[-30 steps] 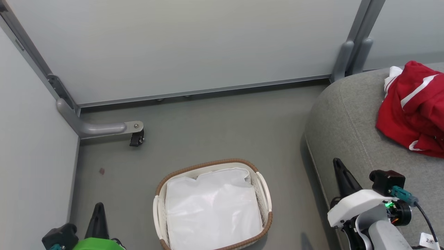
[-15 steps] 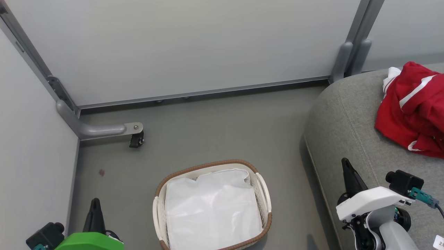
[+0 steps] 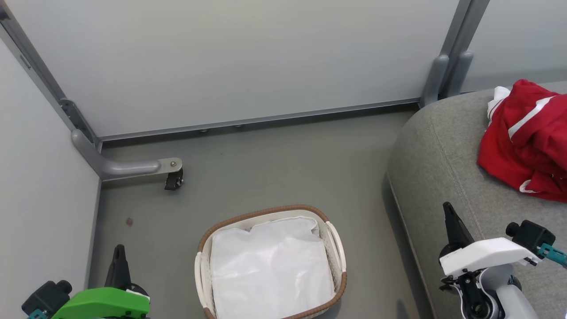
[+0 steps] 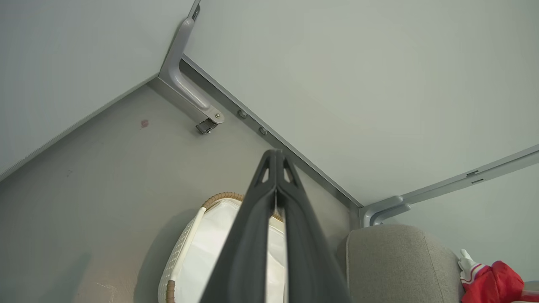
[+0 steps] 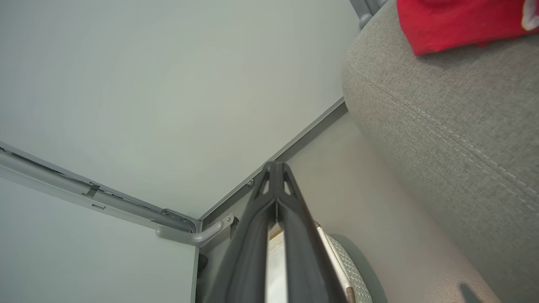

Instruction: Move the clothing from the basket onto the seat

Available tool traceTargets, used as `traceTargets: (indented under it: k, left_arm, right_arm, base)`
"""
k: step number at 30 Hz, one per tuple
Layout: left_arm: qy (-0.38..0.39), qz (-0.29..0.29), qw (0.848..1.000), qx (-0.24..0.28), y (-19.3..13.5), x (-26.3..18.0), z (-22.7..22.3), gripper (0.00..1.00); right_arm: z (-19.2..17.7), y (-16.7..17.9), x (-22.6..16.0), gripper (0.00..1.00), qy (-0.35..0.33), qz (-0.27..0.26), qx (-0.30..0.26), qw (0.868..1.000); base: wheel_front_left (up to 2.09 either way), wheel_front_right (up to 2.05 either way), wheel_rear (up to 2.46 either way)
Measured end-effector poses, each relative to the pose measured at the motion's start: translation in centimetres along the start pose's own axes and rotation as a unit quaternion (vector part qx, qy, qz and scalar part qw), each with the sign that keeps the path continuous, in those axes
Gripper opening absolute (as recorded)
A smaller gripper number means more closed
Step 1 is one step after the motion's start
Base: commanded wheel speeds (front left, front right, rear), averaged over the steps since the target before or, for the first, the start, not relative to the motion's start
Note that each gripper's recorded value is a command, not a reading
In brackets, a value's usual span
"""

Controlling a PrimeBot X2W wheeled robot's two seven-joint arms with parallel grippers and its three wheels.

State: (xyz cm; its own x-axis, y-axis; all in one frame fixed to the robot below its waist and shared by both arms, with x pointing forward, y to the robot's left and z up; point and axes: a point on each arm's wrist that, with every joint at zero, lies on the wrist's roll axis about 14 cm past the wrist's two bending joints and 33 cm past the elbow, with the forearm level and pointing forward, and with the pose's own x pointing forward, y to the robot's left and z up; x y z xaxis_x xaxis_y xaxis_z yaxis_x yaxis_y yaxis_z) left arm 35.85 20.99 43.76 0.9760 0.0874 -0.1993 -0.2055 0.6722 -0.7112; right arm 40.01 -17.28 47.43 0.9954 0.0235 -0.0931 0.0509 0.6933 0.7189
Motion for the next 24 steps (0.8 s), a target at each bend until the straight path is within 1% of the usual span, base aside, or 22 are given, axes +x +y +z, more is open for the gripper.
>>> traceTargets:
  k: [11,24]
  left_arm:
    - [-0.002,-0.008,0.998,-0.068,-0.7,0.3,0.5,0.00]
    - [-0.003,-0.022,0.990,-0.136,-1.6,0.7,1.1,0.00]
  right_arm:
    - [0.6,-0.1,-0.1,0.00,-0.005,-0.002,0.068,0.998]
    - [1.4,0.0,-0.3,0.00,-0.010,0.000,0.139,0.990]
  base:
    - [0.00,0.00,0.00]
    - [0.00,0.00,0.00]
